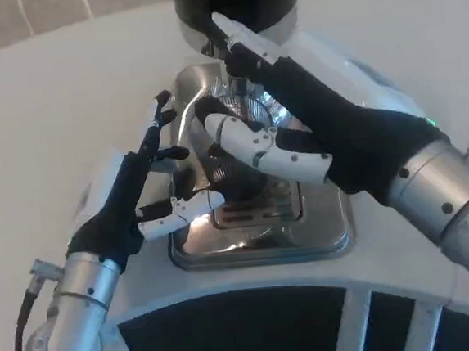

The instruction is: Grasp the cup under the faucet to collect the drink, then remove the cup.

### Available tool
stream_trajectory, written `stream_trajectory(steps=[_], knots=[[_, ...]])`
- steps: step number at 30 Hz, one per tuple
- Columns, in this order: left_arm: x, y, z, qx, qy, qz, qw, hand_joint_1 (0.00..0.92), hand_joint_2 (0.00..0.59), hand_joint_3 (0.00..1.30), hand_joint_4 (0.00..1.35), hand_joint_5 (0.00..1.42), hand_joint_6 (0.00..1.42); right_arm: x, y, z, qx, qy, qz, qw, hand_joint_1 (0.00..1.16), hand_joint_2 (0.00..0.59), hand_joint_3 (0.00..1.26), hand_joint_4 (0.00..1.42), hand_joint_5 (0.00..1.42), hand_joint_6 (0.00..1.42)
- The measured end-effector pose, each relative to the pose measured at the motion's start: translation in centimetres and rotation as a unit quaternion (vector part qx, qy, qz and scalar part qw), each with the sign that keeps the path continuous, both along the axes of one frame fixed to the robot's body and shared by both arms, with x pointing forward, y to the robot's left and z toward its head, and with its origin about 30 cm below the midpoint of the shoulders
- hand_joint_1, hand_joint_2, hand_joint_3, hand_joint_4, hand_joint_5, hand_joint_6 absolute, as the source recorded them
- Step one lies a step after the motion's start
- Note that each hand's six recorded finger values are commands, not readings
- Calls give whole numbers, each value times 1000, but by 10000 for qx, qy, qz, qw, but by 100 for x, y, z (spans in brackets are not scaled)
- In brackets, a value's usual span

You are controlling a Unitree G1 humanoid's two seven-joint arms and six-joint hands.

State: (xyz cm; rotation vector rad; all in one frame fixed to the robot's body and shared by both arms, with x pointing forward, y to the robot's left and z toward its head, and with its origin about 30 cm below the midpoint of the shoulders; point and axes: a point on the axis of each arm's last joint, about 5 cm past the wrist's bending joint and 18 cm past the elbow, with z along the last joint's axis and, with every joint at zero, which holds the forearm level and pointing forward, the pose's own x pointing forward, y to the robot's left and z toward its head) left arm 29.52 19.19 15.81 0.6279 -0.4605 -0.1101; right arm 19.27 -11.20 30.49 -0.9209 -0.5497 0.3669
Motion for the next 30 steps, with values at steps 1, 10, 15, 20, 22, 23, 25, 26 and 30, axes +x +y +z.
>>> stream_trajectory(steps=[1, 10, 15, 20, 22, 23, 25, 26, 30], knots=[[0, -2, -1, 1, -1, -8, 10000, 498, 71, 0, 12, 329, 349, -5, -8, -5, 30, -8, -23, 10000, 218, 511, 0, 0, 0, 0], [-2, -8, -3, 9, -13, -38, 10000, 498, 71, 0, 12, 330, 349, -102, -98, -13, 221, -264, -276, 9990, 221, 519, 0, 0, 0, 0], [-13, -13, -10, 16, -16, -55, 10000, 498, 71, 0, 12, 330, 349, -176, -138, 23, 354, -564, -294, 9973, 227, 519, 0, 0, 0, 0], [-18, -22, 2, 22, -57, -84, 9999, 497, 71, 0, 17, 330, 349, -226, -191, 14, 475, -710, -391, 9956, 234, 519, 0, 0, 0, 0], [-20, -29, 10, 27, -84, -104, 9999, 494, 73, 0, 19, 330, 349, -243, -225, 17, 508, -776, -463, 9946, 237, 522, 0, 0, 0, 0], [-21, -32, 13, 28, -94, -111, 9999, 493, 74, 0, 20, 330, 349, -252, -252, 16, 519, -801, -536, 9940, 239, 523, 0, 0, 0, 0], [-23, -33, 15, 30, -102, -117, 9999, 491, 74, 0, 21, 330, 349, -272, -290, 4, 539, -805, -634, 9933, 242, 524, 0, 0, 0, 0], [-23, -34, 16, 31, -103, -122, 9999, 490, 75, 0, 21, 330, 349, -284, -307, -1, 543, -811, -675, 9929, 243, 525, 0, 0, 0, 0], [-27, -35, 16, 37, -104, -135, 9998, 488, 76, 0, 22, 330, 349, -354, -412, -42, 460, -779, -937, 9915, 249, 525, 0, 0, 0, 0]])
